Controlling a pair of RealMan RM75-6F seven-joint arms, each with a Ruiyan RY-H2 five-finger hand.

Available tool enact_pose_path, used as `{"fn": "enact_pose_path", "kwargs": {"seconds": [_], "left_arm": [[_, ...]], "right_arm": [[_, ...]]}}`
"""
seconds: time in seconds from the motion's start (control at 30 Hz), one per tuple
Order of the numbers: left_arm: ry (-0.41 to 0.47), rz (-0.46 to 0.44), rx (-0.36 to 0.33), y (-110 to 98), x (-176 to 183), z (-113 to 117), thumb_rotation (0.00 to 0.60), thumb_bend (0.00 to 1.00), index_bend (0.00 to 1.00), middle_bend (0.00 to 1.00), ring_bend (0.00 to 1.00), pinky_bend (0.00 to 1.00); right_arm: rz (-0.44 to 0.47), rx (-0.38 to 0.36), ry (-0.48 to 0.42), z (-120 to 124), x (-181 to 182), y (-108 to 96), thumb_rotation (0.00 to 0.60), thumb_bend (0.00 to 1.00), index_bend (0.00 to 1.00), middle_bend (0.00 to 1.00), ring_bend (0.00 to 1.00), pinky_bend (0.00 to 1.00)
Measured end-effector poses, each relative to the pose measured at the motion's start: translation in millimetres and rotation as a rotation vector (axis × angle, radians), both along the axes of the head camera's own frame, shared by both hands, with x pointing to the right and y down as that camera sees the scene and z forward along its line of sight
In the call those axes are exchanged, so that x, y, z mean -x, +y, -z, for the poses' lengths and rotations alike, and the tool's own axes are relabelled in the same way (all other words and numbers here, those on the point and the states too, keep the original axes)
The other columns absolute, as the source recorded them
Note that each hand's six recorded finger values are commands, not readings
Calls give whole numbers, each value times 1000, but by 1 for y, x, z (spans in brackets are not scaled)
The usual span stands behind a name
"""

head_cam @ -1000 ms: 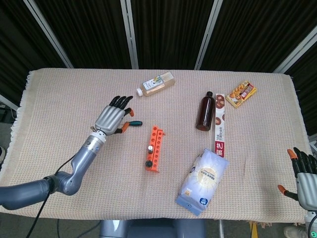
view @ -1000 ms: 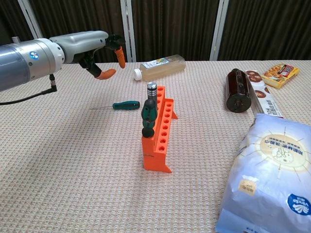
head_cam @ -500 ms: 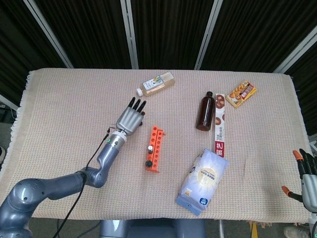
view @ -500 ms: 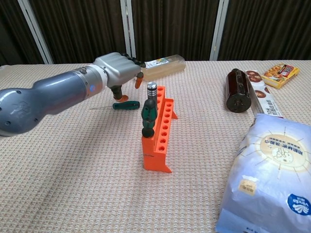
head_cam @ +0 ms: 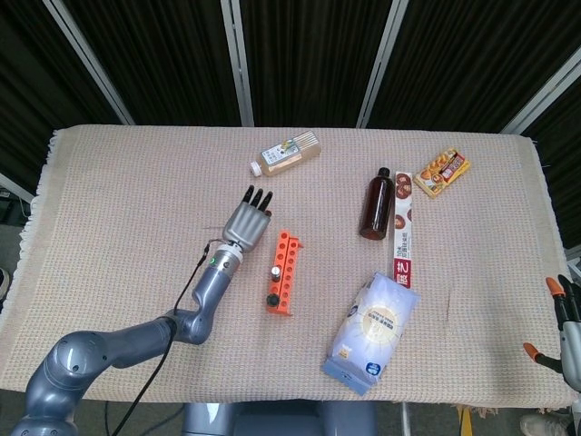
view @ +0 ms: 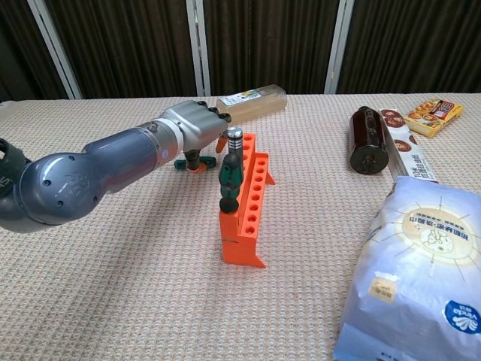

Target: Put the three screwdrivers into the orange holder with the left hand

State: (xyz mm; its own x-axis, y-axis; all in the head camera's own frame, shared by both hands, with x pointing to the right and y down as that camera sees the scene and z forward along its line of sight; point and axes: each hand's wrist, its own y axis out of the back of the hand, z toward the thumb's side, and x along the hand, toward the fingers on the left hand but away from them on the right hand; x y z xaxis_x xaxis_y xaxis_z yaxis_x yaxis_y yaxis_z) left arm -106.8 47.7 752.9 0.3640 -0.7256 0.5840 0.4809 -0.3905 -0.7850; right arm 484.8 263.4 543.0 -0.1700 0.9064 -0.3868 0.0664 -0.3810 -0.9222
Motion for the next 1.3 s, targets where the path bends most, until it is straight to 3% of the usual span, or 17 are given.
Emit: {"fn": "enact_pose_path", "kwargs": {"seconds": [0.27, 0.53, 0.9, 1.3], "left_arm": [[-24, 20, 21, 3, 3, -8, 600, 349, 303, 0, 0, 0], [-25, 26, 43, 8, 5, -10, 600, 349, 412, 0, 0, 0], [-33, 52, 67, 13, 27, -13, 600, 349, 327, 0, 0, 0], [9, 54, 35, 11, 19, -9, 600, 349, 400, 0, 0, 0]], "right_arm": [[-4, 2, 4, 0, -1, 0, 600, 0, 0, 0, 0, 0], [-5, 3, 4, 0, -1, 0, 600, 0, 0, 0, 0, 0], [-2, 6, 2, -1, 1, 0, 600, 0, 0, 0, 0, 0], [-6, 6, 9, 0, 1, 0, 600, 0, 0, 0, 0, 0]]}}
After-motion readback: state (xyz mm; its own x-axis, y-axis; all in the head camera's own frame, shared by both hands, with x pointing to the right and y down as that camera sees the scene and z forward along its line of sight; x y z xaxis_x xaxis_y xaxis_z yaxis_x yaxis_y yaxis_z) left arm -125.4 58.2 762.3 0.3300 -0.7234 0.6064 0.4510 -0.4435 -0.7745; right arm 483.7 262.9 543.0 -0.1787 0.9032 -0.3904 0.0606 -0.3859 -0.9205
